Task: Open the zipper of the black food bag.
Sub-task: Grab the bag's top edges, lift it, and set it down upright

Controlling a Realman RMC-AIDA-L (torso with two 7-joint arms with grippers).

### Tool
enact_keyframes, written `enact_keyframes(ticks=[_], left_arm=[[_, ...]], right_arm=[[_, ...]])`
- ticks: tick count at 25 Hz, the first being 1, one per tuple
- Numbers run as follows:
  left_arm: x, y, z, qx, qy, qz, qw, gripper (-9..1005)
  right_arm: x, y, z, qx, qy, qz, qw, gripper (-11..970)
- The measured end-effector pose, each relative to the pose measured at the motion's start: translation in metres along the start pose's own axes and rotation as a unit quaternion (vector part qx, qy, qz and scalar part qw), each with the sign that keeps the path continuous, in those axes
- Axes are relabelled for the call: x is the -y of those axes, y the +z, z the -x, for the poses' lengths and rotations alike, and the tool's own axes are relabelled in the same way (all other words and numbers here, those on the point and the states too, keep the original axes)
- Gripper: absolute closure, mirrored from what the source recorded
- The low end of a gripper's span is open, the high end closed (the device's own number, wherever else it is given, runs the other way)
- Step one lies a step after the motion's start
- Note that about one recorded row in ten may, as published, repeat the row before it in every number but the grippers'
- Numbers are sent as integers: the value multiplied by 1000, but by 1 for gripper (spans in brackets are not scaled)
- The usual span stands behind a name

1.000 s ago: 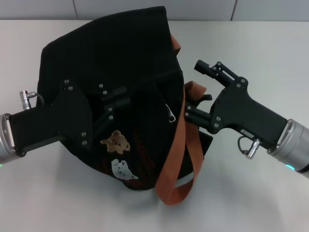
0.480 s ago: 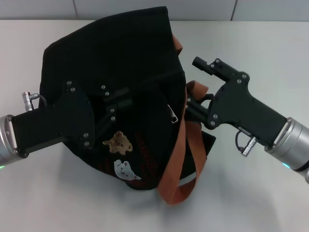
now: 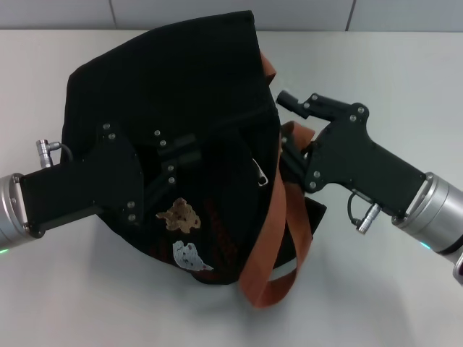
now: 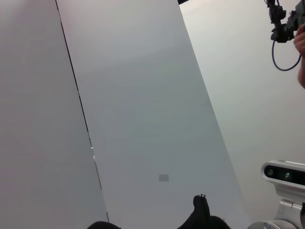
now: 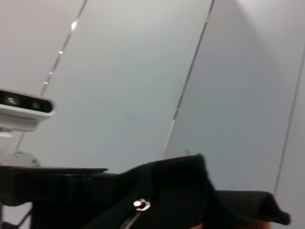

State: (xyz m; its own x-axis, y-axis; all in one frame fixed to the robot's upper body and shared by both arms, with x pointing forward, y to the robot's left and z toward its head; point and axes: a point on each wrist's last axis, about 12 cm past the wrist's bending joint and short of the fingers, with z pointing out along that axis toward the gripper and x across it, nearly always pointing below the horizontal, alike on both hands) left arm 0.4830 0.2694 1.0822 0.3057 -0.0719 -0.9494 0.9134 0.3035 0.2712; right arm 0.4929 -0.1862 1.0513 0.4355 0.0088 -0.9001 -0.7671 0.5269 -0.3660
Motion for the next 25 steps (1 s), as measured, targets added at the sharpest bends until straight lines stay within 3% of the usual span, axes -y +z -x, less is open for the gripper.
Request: enact_keyframes(ticks=[2, 8, 25], left_arm=[[0, 0, 0, 0, 0, 0, 1000, 904], [0, 3, -1, 0, -3, -4, 1000, 903], [1, 6, -2, -3, -5, -13, 1000, 903]], right_arm=[[-1, 0, 0, 0, -1, 5, 1000, 626], [-6, -2, 3, 13, -28, 9, 999, 644], [-5, 6, 7, 34, -34, 29, 998, 693]])
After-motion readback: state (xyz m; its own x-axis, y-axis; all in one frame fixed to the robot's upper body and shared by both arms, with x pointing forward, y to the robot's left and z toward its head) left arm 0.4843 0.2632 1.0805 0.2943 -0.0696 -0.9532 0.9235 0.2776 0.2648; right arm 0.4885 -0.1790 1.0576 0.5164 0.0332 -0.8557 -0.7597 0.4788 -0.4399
